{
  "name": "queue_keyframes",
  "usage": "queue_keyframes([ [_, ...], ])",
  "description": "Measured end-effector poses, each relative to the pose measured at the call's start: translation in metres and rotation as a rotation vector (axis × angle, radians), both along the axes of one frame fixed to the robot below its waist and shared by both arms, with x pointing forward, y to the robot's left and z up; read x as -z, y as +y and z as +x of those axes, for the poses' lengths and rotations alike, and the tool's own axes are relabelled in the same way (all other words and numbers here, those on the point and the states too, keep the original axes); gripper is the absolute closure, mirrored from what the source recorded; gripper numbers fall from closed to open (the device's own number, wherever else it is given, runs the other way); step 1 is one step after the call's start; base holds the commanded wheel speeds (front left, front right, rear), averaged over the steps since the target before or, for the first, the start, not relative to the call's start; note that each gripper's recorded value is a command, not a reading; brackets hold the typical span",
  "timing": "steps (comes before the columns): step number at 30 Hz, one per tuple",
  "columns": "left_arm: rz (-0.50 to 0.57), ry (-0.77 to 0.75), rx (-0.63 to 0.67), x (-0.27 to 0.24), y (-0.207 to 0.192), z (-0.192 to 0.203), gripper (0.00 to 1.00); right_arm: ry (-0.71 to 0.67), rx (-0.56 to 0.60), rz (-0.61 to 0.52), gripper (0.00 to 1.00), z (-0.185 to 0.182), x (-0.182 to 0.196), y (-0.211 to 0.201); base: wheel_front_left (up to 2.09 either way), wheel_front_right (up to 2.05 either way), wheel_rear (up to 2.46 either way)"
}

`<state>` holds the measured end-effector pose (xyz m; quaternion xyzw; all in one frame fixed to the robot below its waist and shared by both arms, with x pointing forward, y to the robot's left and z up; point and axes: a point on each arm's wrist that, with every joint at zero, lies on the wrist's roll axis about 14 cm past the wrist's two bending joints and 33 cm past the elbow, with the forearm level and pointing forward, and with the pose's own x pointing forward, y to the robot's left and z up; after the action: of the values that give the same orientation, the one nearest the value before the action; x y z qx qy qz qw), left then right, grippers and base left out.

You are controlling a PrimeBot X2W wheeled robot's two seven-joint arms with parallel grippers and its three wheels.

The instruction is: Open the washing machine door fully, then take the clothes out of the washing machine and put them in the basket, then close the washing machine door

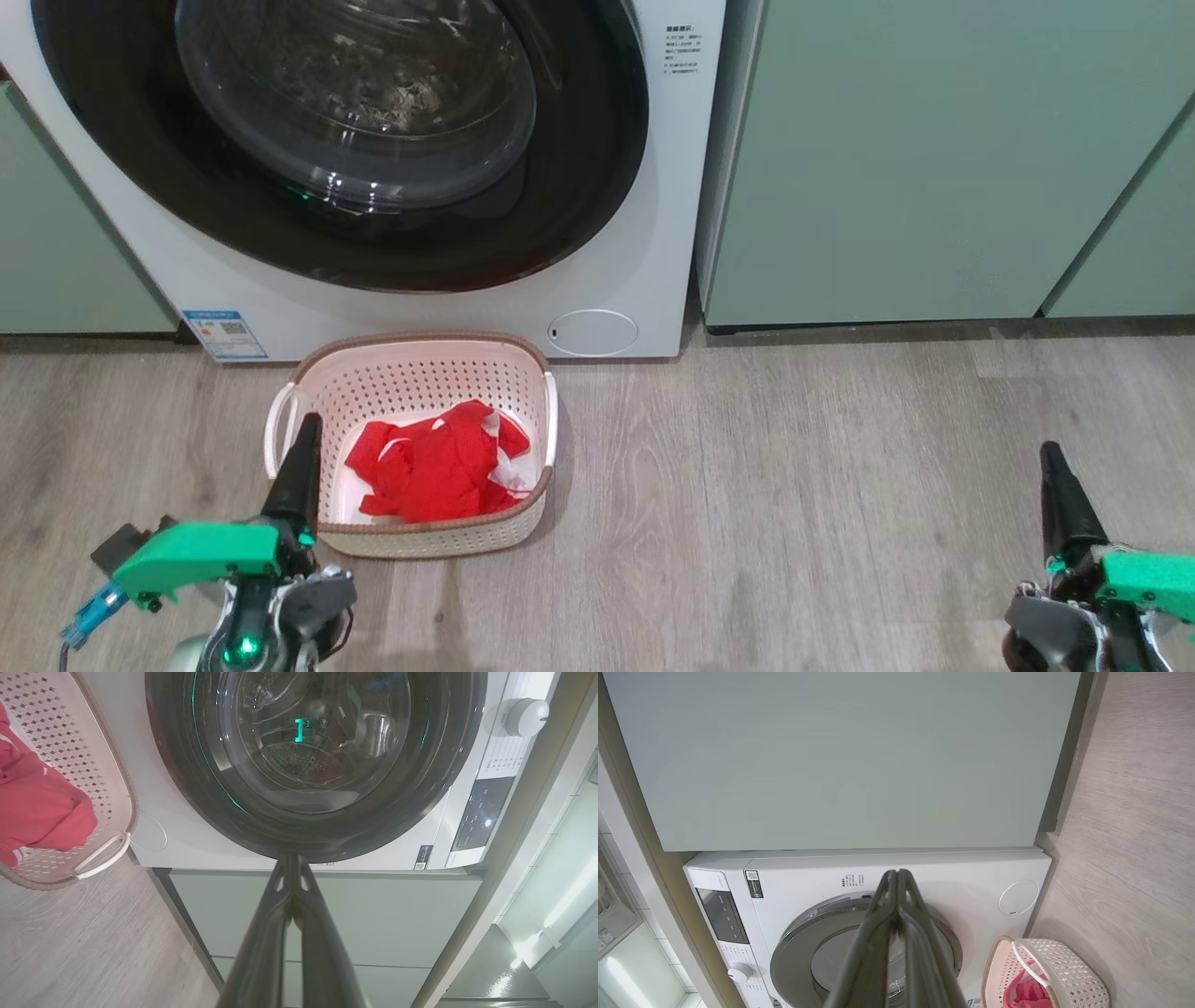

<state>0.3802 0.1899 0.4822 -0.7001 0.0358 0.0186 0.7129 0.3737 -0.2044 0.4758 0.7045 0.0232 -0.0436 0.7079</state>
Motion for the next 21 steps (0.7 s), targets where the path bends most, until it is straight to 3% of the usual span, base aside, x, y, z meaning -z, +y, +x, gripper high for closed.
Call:
queue_keyframes([
  [21, -0.018, -0.010, -0.002, -0.0029, -0.0001, 0.0006, 1.00, -0.003, 0.001, 0.021, 1.00, 0.0001, -0.0004, -0.0001, 0.00, 0.00, 0.00],
])
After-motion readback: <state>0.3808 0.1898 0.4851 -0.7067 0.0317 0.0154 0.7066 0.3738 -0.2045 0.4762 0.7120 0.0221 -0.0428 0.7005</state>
